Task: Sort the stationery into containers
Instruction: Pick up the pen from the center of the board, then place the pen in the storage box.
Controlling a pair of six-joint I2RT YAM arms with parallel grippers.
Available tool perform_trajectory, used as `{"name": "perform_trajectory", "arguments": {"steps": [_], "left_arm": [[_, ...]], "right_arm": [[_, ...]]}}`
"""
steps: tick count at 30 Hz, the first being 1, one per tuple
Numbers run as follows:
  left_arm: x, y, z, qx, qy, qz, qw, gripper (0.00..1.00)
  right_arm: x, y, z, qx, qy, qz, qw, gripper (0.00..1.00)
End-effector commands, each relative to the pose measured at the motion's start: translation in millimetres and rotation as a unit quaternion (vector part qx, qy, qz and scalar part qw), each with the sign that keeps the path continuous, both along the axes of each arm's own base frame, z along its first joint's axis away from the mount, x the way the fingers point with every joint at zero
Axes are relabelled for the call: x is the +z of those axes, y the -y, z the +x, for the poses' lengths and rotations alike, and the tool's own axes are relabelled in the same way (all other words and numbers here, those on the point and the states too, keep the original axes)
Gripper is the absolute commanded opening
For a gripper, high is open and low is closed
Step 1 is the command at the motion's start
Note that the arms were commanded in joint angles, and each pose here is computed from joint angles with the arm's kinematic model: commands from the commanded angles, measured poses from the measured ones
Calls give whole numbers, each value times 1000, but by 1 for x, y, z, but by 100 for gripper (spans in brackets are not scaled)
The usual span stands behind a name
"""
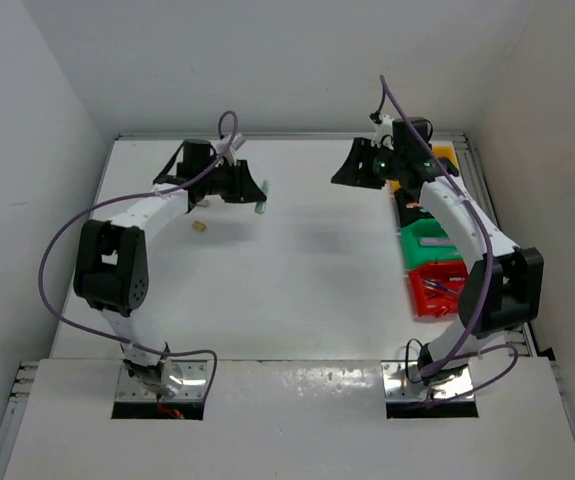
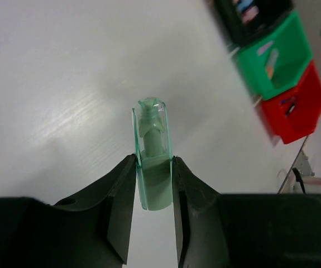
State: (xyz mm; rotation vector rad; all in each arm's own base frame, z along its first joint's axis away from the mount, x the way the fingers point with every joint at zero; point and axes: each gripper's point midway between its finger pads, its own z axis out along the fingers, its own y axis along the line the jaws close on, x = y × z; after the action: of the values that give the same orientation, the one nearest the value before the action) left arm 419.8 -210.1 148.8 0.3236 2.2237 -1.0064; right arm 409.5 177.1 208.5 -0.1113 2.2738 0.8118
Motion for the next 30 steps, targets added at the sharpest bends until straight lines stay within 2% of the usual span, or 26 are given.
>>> {"name": "perform_trajectory", "arguments": {"steps": [1,10,16,30], "left_arm": [[80,23,-6,-66,130,-67,987,8],[122,41,-22,-100,210,-57,971,8],[133,54,-36,-128,251,-19,959,8],[154,63,-41,-123,287,-7,950,7]], "right_arm": [[46,-29,22,-8,57,48,997,51],[81,-87,25,46,75,101,991,59],[79,-103,21,54,69,102,991,59],[57,-127,-4,90,32,111,989,52]]}}
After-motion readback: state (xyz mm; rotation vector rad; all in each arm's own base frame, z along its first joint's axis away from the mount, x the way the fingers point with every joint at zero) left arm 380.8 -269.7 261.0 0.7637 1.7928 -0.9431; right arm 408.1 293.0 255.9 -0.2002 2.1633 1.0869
